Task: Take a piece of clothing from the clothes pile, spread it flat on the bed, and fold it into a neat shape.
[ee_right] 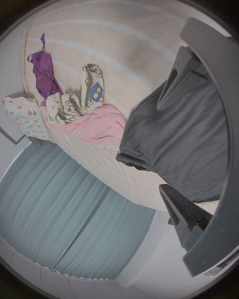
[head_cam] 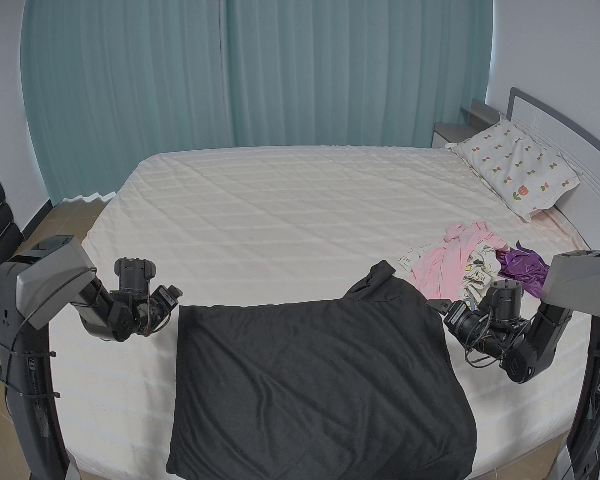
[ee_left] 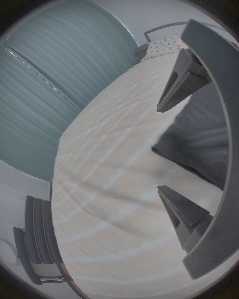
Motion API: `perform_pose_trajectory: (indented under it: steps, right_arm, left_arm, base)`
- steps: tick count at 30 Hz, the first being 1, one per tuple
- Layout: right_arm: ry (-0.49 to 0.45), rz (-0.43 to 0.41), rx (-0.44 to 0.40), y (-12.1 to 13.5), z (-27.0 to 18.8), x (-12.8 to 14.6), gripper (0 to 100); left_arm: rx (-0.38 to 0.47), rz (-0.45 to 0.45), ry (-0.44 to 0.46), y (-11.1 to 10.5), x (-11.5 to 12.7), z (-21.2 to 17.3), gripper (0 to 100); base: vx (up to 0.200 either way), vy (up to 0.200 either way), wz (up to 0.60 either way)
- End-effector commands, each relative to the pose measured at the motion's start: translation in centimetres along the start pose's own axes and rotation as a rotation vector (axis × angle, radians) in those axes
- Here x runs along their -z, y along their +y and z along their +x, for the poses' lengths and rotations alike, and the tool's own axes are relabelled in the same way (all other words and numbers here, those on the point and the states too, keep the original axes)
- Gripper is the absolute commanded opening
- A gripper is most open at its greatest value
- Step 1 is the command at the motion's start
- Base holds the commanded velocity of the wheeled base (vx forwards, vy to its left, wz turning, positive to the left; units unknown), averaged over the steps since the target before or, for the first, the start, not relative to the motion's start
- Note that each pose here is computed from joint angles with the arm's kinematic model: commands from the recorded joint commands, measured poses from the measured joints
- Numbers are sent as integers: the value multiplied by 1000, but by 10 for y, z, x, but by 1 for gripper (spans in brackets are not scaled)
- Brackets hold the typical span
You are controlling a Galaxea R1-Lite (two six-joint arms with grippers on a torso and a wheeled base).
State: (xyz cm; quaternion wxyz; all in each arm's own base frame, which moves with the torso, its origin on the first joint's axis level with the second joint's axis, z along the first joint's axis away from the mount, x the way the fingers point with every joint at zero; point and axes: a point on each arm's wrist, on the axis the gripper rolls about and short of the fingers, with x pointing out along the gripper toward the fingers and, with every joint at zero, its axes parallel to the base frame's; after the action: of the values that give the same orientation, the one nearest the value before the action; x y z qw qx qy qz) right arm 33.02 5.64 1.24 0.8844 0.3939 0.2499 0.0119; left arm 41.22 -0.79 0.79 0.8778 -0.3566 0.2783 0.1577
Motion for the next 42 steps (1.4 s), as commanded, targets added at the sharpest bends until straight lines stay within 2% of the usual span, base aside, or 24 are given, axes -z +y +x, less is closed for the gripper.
perform_pose_trajectory:
  steps: [1,7,9,14,20,24,27,30,33,37,42]
  right_arm:
    - [26,-6,22,-14,-47,19,100]
    - [27,-5,25,-25,-62,29,100]
    - [35,-2,34,-31,-64,34,100]
    - [65,2,51,-34,-60,41,100]
    - [70,3,51,-34,-60,43,100]
    - [72,4,55,-36,-58,43,100]
    - [76,4,60,-37,-58,44,100]
    - [77,5,63,-38,-56,45,100]
    - [77,7,65,-38,-56,45,100]
    - [78,7,62,-38,-56,45,100]
    - [75,7,63,-38,-56,44,100]
  left_arm:
    - [78,-51,160,15,15,-99,100]
    - [76,-73,253,33,42,-138,100]
    - [66,-61,305,44,59,-151,100]
    - [47,-37,358,55,78,-158,100]
    - [11,-26,387,65,89,-151,100]
    - [9,-17,368,67,95,-140,100]
    - [-19,17,366,69,110,-134,100]
    - [-68,69,312,68,126,-125,100]
    - [-82,97,266,67,136,-117,100]
    - [-36,105,213,64,142,-110,100]
    - [-32,143,213,60,150,-105,100]
  base:
    - [-200,0,0]
    - [-200,0,0]
    - [-200,0,0]
    - [-200,0,0]
    - [-200,0,0]
    - [-150,0,0]
    - [0,0,0]
    - [0,0,0]
    - [0,0,0]
    - [0,0,0]
    - [0,0,0]
